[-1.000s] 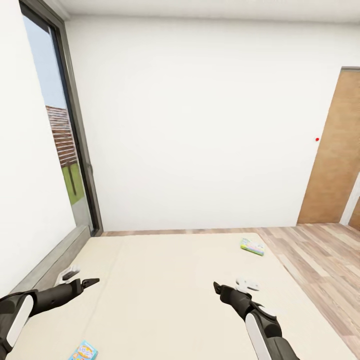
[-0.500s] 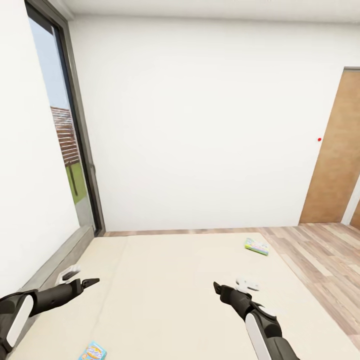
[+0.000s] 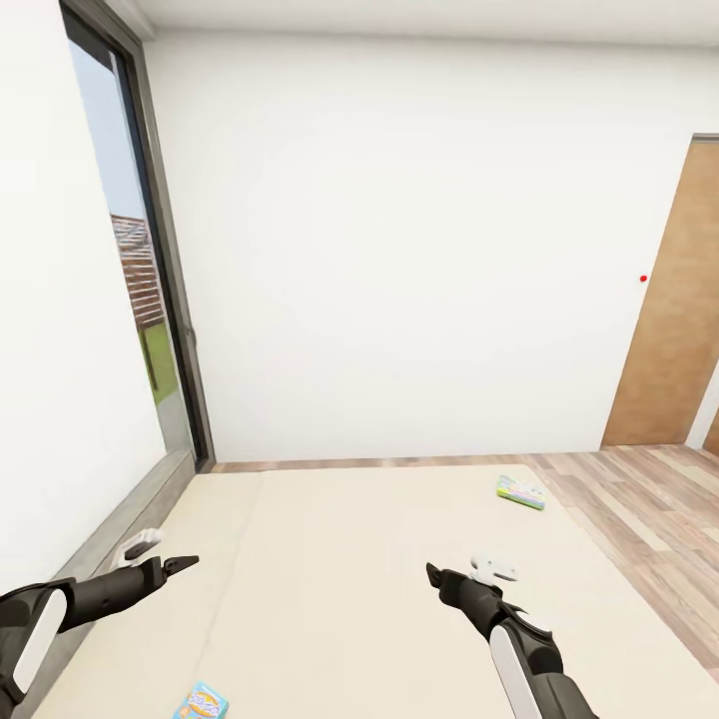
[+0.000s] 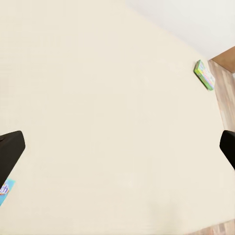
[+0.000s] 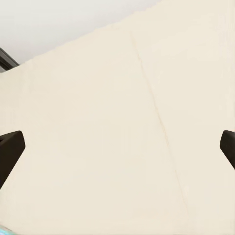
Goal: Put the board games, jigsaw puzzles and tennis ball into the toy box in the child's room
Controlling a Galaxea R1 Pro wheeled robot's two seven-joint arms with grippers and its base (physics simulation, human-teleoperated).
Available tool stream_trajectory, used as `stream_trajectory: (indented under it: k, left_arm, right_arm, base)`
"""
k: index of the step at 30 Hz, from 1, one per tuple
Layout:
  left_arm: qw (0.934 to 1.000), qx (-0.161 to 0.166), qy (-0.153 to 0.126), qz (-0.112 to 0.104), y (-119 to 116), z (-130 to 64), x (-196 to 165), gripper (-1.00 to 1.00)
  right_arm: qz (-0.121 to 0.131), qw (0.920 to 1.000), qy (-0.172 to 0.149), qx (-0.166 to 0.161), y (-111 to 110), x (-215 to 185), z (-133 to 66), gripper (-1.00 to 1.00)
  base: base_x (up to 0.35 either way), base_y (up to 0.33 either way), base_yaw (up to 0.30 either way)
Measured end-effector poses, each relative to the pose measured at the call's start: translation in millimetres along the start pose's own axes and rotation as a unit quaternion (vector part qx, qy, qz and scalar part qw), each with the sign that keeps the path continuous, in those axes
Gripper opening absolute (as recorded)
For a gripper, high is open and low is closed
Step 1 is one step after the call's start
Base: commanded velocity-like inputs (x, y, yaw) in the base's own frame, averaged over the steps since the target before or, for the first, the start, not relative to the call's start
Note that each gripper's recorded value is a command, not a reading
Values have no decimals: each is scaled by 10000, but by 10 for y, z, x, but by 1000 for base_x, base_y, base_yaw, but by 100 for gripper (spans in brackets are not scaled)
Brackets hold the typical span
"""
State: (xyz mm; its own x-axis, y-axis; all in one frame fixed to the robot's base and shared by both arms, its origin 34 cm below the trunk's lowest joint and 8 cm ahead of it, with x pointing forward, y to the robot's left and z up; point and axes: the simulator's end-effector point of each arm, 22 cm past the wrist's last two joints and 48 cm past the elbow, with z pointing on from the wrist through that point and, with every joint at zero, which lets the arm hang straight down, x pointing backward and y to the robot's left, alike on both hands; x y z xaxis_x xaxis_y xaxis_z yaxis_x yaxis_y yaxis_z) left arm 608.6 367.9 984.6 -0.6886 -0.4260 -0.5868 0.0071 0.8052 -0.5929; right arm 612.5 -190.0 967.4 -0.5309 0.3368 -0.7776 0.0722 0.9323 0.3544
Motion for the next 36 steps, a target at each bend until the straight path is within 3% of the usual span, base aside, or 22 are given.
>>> stream_trajectory:
  k: [26,33,36]
  left_arm:
    - [10000,-34,14,22,5,15,15,100]
    - [9998,-139,111,15,55,53,92,100]
    - [9990,-397,188,11,198,74,165,100]
  right_arm:
    - [-39,10000,3,13,-3,3,1,100]
    - [-114,9999,7,27,6,11,3,100]
    - [-134,9999,11,27,13,16,4,100]
  base:
    - [0,4,0]
    - [0,0,0]
    - [0,0,0]
